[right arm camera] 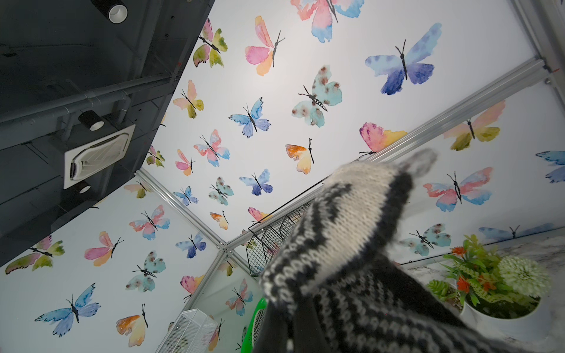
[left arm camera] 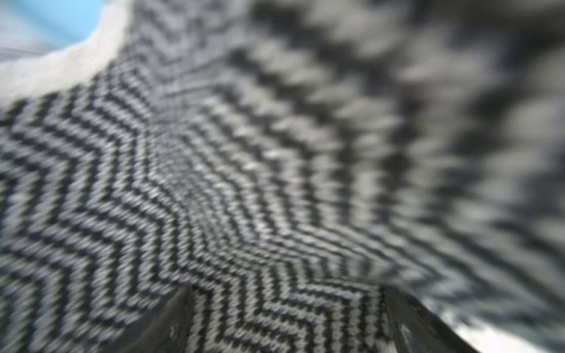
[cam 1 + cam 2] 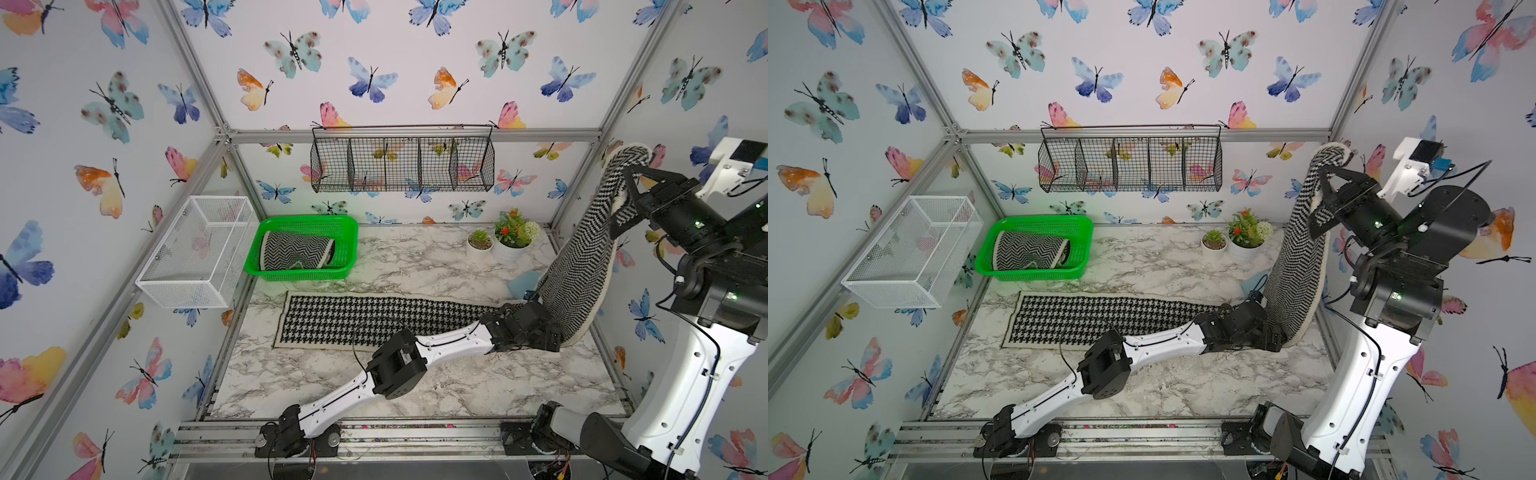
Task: Roll up the scarf and place it into the basket
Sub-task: Flatten out the scarf at the center of the board.
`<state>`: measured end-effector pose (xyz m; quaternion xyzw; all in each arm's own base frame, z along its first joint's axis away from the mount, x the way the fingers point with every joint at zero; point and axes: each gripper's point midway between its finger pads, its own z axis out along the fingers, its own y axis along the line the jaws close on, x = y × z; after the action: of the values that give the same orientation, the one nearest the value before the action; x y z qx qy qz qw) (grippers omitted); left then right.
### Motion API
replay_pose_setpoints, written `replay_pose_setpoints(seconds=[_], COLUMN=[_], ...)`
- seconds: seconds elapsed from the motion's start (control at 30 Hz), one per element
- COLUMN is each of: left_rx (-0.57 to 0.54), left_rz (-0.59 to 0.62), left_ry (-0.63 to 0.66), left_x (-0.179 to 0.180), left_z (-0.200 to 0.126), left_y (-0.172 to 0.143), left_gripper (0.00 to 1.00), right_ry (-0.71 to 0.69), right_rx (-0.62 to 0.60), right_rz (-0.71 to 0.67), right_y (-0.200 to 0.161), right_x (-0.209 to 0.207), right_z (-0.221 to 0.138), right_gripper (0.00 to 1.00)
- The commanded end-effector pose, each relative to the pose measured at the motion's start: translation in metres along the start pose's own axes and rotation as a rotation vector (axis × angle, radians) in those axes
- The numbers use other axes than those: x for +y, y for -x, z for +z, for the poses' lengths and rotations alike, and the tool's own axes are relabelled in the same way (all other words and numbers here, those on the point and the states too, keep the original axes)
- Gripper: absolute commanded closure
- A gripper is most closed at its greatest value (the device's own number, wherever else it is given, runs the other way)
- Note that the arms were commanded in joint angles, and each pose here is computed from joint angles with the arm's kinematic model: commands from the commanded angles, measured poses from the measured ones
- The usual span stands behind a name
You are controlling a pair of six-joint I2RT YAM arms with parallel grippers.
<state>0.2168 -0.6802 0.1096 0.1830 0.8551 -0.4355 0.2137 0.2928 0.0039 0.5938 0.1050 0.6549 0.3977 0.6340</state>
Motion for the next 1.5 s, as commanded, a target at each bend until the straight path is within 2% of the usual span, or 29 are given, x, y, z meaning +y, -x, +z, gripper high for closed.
replay_pose_setpoints(seconds=[0.0, 0.17, 0.37, 0.57, 0.77, 0.97, 1.2, 1.33, 1.47], left_rx=[-0.004, -0.082, -0.097, -0.15, -0.173, -0.14, -0.15, -0.153, -0.159], left_rz=[0.014, -0.001, -0.005, -0.046, -0.099, -0.111, -0.136, -0.136, -0.146], left_ry=[-0.051, 0.014, 0.104, 0.141, 0.198, 0.254, 0.238, 0.251, 0.253], left_x=[-0.009, 0.023, 0.063, 0.094, 0.14, 0.166, 0.175, 0.179, 0.185], left_z=[0.0, -0.052, -0.114, -0.179, -0.228, -0.258, -0.273, -0.277, -0.285], left_y=[0.0, 0.023, 0.033, 0.048, 0.062, 0.069, 0.072, 0.073, 0.075], left_gripper=[0.02, 0.02, 0.02, 0.02, 0.02, 0.02, 0.02, 0.02, 0.02], right_ry=[0.055, 0.077, 0.114, 0.132, 0.151, 0.167, 0.178, 0.188, 0.207], right_rx=[0.013, 0.046, 0.071, 0.071, 0.102, 0.111, 0.108, 0.129, 0.211], right_rz=[-0.057, -0.036, 0.008, 0.013, 0.028, 0.027, 0.05, 0.05, 0.044], right_y=[-0.007, -0.017, -0.025, -0.031, -0.045, -0.045, -0.047, -0.069, -0.122], right_x=[0.018, 0.015, 0.019, 0.033, 0.032, 0.029, 0.02, 0.031, 0.054], right_z=[-0.001, 0.004, 0.004, -0.007, -0.009, -0.003, 0.012, 0.032, 0.069], right_gripper=[0.98, 0.98, 0.98, 0.98, 0.98, 0.98, 0.98, 0.98, 0.98])
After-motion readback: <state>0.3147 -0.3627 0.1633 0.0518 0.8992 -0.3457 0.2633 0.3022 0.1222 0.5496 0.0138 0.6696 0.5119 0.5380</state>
